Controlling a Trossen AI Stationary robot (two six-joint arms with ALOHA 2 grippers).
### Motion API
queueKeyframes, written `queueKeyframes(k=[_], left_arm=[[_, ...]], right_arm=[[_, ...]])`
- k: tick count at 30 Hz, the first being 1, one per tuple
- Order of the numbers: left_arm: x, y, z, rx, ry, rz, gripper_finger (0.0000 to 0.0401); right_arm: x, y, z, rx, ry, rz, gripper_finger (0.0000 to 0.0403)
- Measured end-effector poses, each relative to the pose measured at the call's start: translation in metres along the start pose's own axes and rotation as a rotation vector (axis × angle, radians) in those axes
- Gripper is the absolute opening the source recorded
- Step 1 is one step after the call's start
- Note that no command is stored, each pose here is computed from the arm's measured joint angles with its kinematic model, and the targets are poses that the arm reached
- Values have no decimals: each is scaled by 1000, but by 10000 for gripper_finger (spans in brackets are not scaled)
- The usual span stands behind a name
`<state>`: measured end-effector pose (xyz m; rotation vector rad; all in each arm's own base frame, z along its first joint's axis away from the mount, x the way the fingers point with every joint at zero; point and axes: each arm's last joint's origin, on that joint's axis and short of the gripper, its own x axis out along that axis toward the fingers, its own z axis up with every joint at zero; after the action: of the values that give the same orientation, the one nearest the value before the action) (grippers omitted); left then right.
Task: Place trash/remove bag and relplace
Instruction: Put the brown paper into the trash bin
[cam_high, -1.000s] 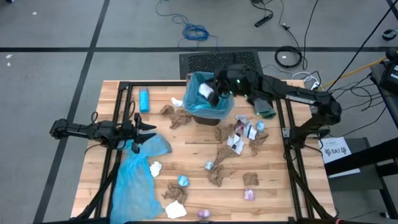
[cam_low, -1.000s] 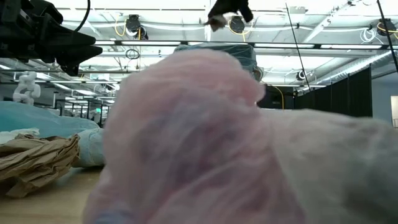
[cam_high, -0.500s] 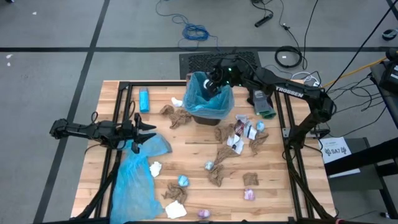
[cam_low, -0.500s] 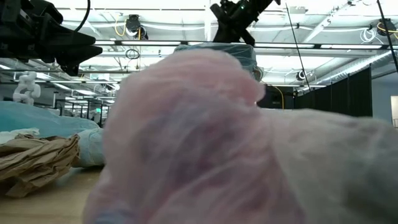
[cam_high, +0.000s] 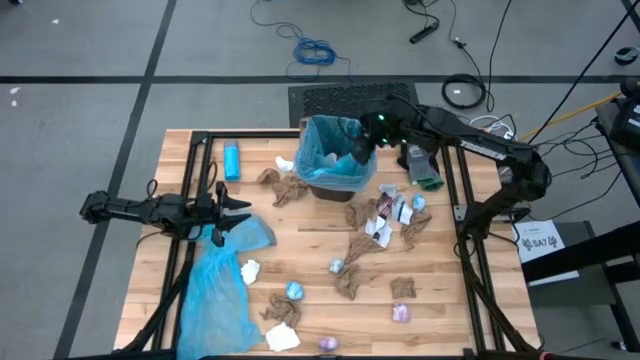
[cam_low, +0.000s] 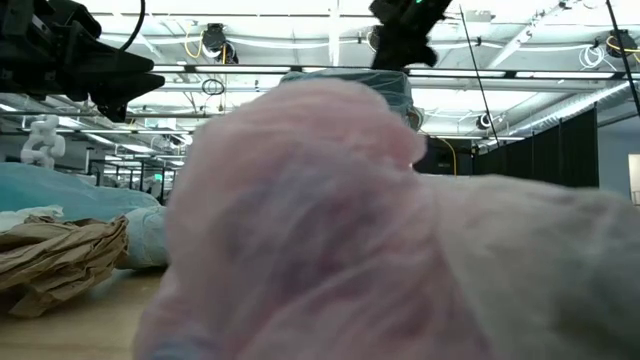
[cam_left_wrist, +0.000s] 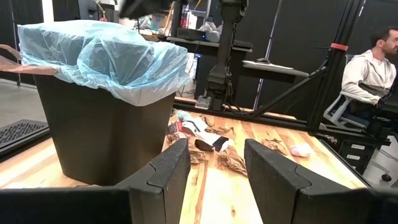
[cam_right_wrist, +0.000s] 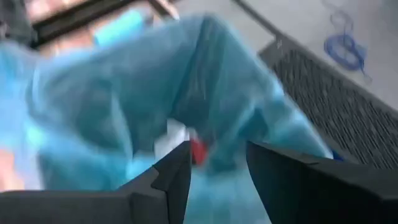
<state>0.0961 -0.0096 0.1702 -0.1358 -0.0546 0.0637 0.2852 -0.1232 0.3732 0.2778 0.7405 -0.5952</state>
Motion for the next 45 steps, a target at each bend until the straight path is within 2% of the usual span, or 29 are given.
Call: queueKeyframes(k=[4,10,18,23,27,33,37,45], left_arm=[[0,0,0,1,0,0,157],[0,0,0,0,0,-1,157],[0,0,0,0,0,-1,157],[0,0,0,0,1,-3,157],[0,0,0,0,1,-5,157],[0,0,0,1,1,-5,157],[0,0,0,1,0,-5,157],[0,0,0,1,1,-5,157]], right_arm=[[-30,10,-17,-29,75,4,136],[-71,28,-52,-51,150,-61,130],[-101,45,-119,68,248,5,130],[-98,53,-166,105,326,14,130],[-84,61,-201,80,390,7,130],[-59,78,-242,20,448,146,130],[-49,84,-258,-6,450,227,130],[-47,90,-271,-118,452,271,130]])
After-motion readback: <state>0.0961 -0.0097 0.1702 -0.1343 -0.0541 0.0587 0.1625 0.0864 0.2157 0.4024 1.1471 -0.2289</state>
